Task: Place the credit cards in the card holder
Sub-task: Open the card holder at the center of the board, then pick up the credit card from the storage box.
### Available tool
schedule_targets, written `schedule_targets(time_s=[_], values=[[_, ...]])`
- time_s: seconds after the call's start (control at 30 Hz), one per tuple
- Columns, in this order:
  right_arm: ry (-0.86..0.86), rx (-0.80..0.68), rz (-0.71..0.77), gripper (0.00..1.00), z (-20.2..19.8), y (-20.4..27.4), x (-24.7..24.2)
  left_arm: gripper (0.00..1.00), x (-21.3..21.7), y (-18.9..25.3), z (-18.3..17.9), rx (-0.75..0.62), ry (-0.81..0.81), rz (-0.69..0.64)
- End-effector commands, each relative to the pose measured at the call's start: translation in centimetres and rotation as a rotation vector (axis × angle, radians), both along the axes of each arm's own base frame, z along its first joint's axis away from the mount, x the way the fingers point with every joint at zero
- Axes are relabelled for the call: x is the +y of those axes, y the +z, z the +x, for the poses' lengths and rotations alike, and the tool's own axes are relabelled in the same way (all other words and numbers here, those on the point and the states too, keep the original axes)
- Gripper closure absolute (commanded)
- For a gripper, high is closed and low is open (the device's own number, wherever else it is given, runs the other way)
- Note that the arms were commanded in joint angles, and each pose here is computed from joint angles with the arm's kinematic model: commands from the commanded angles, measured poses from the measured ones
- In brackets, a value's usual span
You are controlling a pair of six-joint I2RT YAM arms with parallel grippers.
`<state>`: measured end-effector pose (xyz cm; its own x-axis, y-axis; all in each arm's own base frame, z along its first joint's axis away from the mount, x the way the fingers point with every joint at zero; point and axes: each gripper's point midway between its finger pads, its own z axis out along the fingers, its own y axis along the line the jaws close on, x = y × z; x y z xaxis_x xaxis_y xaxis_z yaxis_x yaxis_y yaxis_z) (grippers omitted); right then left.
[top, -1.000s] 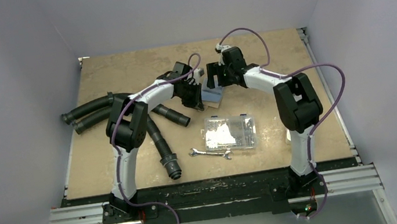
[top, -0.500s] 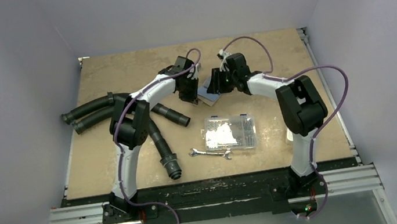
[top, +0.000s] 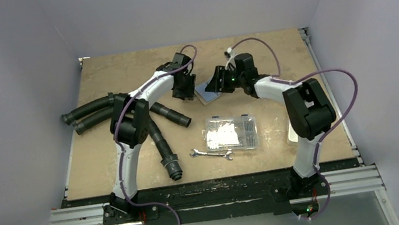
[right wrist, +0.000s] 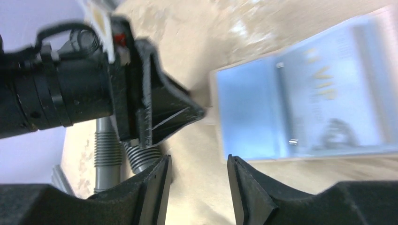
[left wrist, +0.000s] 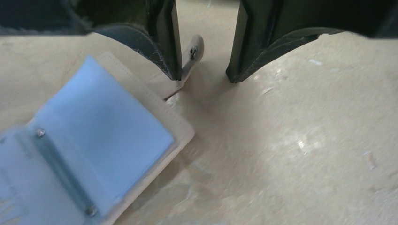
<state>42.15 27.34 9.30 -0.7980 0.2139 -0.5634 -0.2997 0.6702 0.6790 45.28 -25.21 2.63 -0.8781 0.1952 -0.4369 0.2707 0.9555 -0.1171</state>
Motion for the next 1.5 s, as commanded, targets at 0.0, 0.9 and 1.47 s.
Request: schedule_targets(time_s=[0.0, 0.9, 1.47], values=[[-0.112, -0.140, -0.128, 0.43, 3.4, 4.2, -4.7, 0.50, 2.8, 2.3, -0.7, -0.031, 0.050, 0.070], [-0.148, -0.085, -0.323, 0.47, 4.2, 3.2, -7.8, 0.16, -2.7, 13.4, -5.0, -0.165, -0.081, -0.305], [-1.171, 0.141, -0.341, 0.01, -12.0, 8.8, -32.2, 0.11, -8.4, 17.7, -10.3, -0.170, -0.252, -0.461]])
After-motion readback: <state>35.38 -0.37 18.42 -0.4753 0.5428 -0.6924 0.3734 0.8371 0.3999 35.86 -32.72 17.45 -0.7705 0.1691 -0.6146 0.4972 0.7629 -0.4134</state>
